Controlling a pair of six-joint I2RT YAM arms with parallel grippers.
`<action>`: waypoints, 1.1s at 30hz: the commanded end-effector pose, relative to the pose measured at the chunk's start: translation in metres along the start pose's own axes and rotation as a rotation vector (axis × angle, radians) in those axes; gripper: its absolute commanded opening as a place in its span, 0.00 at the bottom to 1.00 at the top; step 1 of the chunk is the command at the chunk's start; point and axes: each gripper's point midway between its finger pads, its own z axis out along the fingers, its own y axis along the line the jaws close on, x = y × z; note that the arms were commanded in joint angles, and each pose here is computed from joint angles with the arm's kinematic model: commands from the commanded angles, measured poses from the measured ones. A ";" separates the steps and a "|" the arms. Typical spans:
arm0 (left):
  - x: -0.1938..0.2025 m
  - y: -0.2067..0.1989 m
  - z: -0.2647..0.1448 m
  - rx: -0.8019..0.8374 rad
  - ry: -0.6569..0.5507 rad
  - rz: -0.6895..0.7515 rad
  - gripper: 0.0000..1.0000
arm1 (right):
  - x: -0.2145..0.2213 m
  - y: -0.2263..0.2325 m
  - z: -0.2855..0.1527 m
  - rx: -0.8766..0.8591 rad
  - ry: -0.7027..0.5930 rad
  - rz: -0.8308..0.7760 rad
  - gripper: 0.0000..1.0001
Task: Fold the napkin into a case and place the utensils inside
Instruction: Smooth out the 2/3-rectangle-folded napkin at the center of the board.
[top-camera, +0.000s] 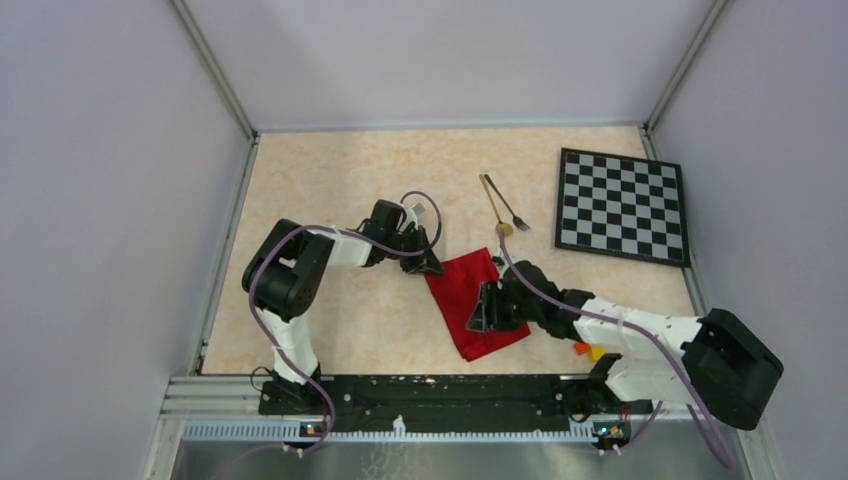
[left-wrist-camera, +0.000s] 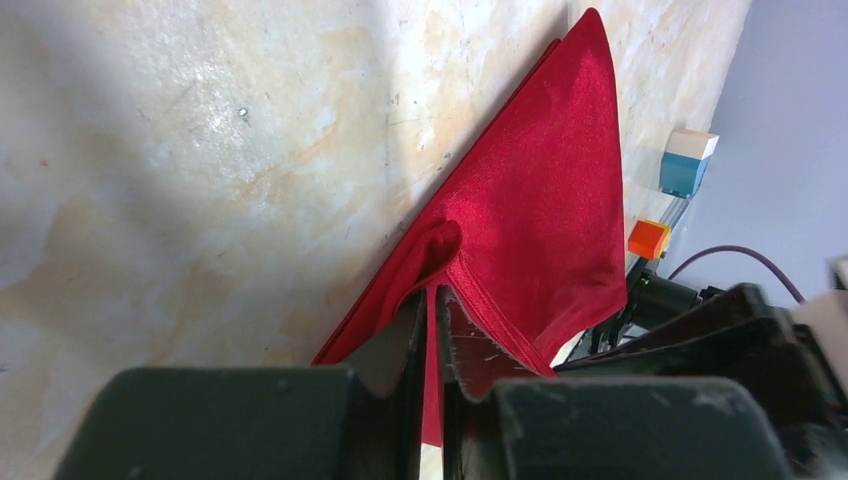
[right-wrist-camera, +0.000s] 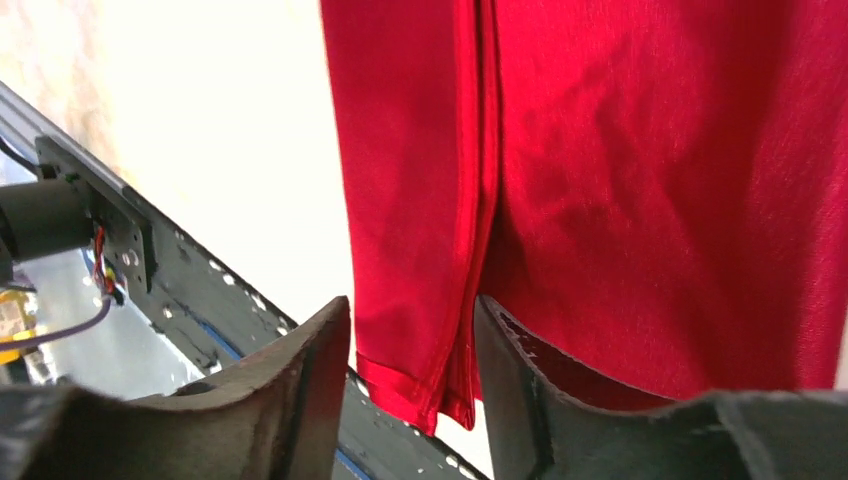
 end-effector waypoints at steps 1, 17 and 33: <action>0.003 0.012 0.002 -0.040 0.011 0.027 0.12 | -0.033 0.014 -0.014 0.044 -0.071 -0.139 0.52; 0.003 0.015 0.002 -0.055 0.021 0.031 0.11 | -0.045 0.072 0.073 -0.364 0.051 -0.162 0.26; 0.000 0.024 0.011 -0.065 0.044 0.038 0.09 | 0.045 0.027 0.006 -0.414 0.103 0.042 0.38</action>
